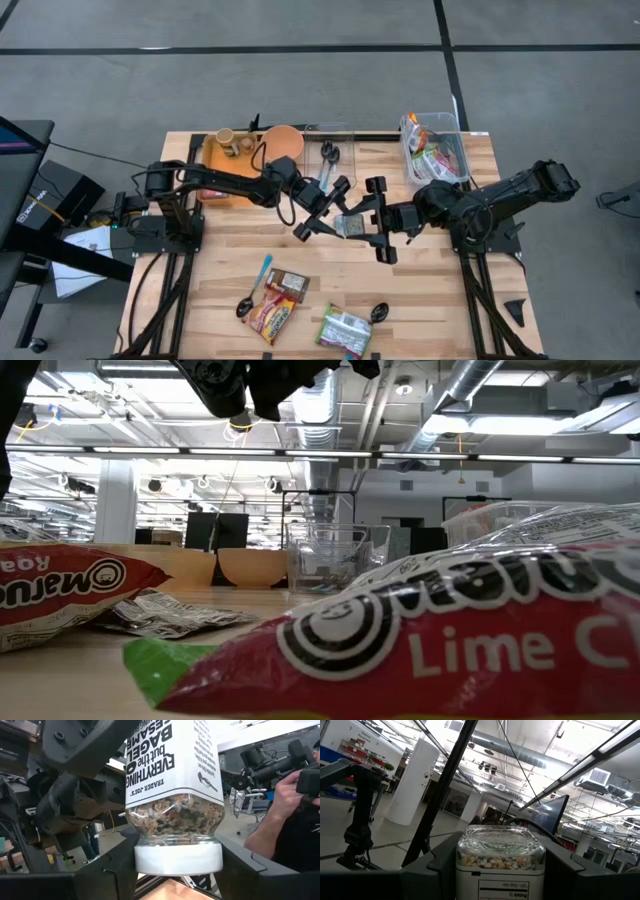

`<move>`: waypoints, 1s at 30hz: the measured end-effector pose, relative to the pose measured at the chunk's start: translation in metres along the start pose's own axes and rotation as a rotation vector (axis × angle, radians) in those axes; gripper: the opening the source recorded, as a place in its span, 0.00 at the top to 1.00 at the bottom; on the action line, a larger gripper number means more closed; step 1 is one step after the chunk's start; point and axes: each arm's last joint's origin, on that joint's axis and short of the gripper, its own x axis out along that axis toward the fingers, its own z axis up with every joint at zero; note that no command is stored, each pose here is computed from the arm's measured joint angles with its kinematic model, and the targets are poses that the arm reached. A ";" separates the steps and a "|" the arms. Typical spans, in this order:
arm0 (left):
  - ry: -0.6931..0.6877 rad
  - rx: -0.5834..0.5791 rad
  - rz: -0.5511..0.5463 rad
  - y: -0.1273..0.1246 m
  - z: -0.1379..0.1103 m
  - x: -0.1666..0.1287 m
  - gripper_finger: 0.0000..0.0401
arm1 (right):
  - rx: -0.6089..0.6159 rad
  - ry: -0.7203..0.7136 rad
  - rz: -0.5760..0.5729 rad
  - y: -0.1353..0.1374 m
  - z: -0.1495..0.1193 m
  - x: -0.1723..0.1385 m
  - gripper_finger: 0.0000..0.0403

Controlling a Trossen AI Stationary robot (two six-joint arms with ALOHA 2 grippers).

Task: Pick & Place Food Item
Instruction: Put the white seasoning bottle into the orange bin

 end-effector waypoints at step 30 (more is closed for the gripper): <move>1.420 0.305 0.720 -0.044 0.003 -0.058 0.51 | 0.104 0.070 -0.018 -0.015 0.032 -0.027 0.12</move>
